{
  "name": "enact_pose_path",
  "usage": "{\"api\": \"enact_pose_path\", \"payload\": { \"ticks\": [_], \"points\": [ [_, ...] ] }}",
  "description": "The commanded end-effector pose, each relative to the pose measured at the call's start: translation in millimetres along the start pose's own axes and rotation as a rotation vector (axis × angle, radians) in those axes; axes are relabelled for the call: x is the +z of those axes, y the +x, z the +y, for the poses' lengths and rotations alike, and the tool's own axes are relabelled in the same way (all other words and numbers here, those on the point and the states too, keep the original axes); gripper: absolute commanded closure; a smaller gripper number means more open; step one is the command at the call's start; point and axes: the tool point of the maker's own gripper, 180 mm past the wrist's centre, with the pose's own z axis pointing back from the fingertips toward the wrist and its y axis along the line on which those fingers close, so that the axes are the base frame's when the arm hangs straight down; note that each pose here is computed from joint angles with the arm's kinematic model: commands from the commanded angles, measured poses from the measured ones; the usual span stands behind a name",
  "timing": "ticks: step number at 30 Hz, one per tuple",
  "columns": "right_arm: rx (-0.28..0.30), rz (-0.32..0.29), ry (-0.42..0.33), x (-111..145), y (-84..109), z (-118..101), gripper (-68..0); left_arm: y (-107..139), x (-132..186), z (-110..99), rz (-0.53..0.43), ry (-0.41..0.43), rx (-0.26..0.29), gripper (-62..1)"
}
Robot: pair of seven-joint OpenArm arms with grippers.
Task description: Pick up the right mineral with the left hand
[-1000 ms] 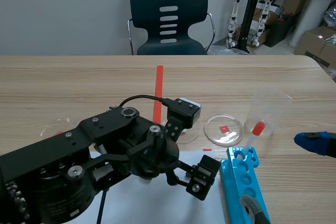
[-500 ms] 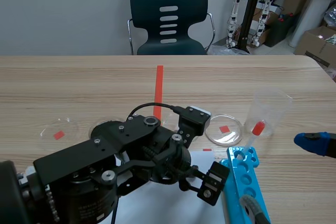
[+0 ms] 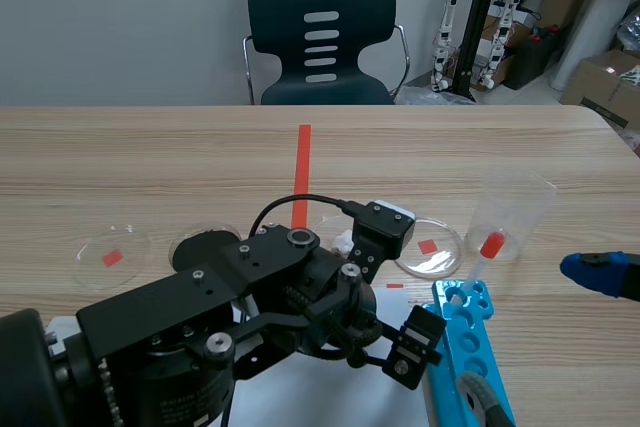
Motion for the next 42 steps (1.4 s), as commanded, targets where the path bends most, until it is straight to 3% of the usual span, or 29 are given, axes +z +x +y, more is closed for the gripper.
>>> {"api": "enact_pose_path", "payload": {
  "ticks": [1,15,29,33,35,42],
  "points": [
    [-0.003,-0.030,-0.003,-1.2,7.6,-0.8,-65.3,8.5,1.8,-6.0,-0.018,-0.013,-0.007,-51.3],
    [-0.003,-0.030,-0.003,-1.2,7.6,-0.8,-65.3,3.6,1.2,-12.9,-0.014,-0.023,-0.033,-30.5],
    [-0.003,-0.030,-0.003,-1.2,7.6,-0.8,-65.3,-7.3,-7.7,-4.4,0.003,0.002,-0.024,-27.0],
    [-0.003,-0.030,-0.003,-1.2,7.6,-0.8,-65.3,-8.0,-7.7,-4.6,0.007,0.001,-0.023,-13.2],
    [-0.003,-0.030,-0.003,-1.2,7.6,-0.8,-65.3,-8.0,-7.7,-4.6,0.007,0.001,-0.023,-9.8],
    [-0.003,-0.030,-0.003,-1.2,7.6,-0.8,-65.3,-2.3,-4.4,-4.1,-0.010,0.009,-0.046,-9.0]
  ]
}}
